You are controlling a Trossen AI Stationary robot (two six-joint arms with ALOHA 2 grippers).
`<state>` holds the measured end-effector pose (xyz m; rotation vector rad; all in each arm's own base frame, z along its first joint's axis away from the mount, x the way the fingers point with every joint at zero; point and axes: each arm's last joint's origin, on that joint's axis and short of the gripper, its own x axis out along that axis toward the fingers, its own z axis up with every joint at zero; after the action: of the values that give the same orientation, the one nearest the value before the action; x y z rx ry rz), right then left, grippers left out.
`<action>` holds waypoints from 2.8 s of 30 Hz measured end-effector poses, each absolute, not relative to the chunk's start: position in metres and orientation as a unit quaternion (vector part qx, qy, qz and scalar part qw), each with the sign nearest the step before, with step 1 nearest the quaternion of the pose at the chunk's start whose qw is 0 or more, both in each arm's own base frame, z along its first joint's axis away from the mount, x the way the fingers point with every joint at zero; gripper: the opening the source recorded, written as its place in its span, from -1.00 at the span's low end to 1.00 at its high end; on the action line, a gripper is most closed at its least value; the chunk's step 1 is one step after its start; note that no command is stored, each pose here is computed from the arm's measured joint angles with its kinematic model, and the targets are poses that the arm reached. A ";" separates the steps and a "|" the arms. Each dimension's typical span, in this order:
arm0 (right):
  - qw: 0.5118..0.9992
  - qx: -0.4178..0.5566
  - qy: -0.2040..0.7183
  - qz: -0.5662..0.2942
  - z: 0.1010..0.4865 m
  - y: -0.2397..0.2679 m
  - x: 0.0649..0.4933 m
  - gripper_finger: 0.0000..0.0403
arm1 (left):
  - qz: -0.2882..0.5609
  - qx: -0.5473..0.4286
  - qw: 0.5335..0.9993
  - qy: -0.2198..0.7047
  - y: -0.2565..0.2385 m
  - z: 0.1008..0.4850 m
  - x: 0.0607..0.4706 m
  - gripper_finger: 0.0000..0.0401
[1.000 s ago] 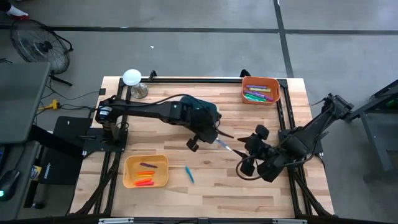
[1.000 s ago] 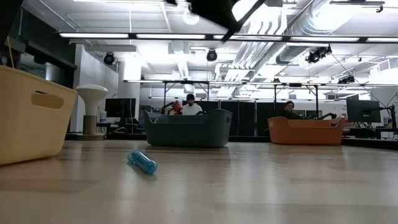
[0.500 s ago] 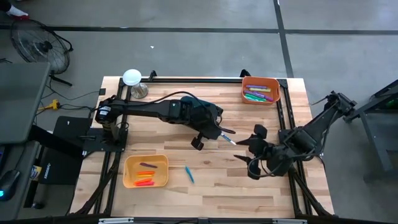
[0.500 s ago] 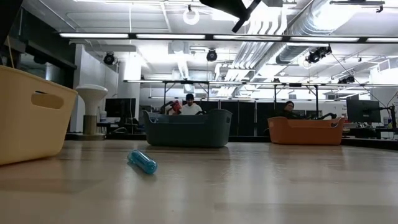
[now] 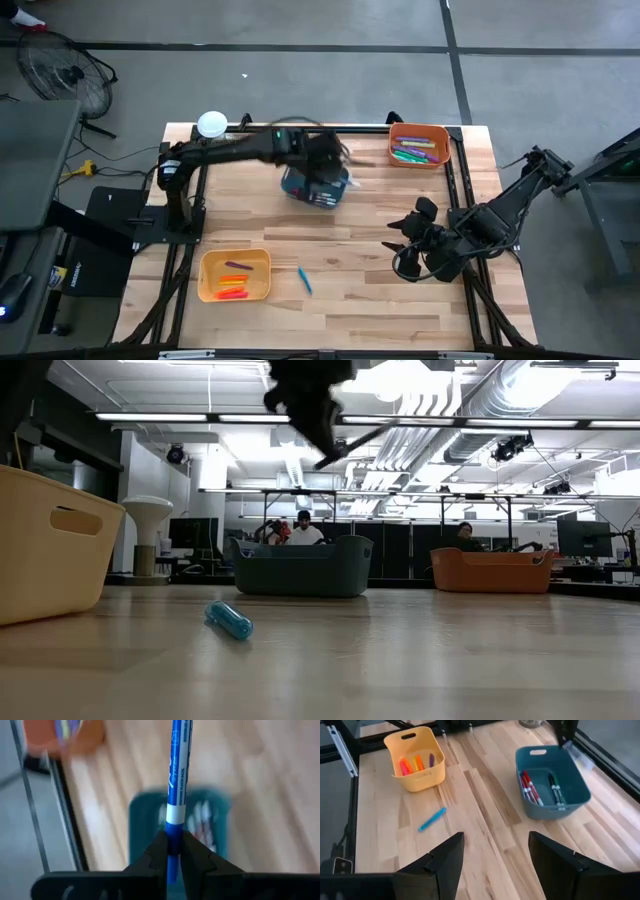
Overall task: Pick & Place Markers
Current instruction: Put the blue marker pen into the blue bin, then put the blue pen into the yellow bin
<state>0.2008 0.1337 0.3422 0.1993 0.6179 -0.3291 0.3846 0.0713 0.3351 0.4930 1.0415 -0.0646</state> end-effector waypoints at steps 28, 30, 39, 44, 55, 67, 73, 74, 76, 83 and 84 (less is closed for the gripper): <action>0.932 0.103 0.289 -0.193 0.342 0.131 0.199 0.05 | -0.125 0.139 0.730 0.657 0.143 0.221 0.397 -0.90; 0.931 0.101 0.291 -0.194 0.341 0.131 0.199 0.05 | -0.126 0.142 0.731 0.655 0.143 0.221 0.398 -0.90; 0.930 0.092 0.298 -0.193 0.340 0.130 0.198 0.05 | -0.119 0.138 0.735 0.653 0.143 0.221 0.399 -0.68; 0.928 0.085 0.307 -0.193 0.339 0.129 0.196 0.05 | -0.116 0.132 0.735 0.655 0.143 0.221 0.398 -0.49; 0.926 0.084 0.321 -0.182 0.338 0.130 0.196 0.05 | -0.096 0.041 0.711 0.695 0.137 0.220 0.388 -0.48; 0.925 0.060 0.334 -0.172 0.337 0.129 0.195 0.05 | -0.117 -0.042 0.713 0.690 0.103 0.238 0.385 -0.47; 0.925 0.052 0.336 -0.169 0.337 0.129 0.195 0.05 | -0.094 -0.043 0.723 0.683 0.071 0.257 0.385 -0.47; 0.925 0.052 0.336 -0.170 0.337 0.129 0.195 0.05 | -0.084 -0.049 0.723 0.684 0.065 0.260 0.384 -0.47; 0.925 0.051 0.337 -0.170 0.337 0.129 0.195 0.05 | -0.060 -0.065 0.726 0.682 0.052 0.267 0.384 -0.47; 0.921 0.041 0.347 -0.173 0.336 0.128 0.193 0.05 | 0.042 -0.143 0.738 0.658 -0.002 0.281 0.386 -0.47; 0.920 0.039 0.349 -0.174 0.335 0.127 0.192 0.05 | 0.062 -0.151 0.732 0.662 -0.012 0.280 0.385 -0.47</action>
<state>0.1923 0.1272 0.3354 0.0791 0.7174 -0.3573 0.3850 -0.0116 0.2805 -0.3329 1.4558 0.1355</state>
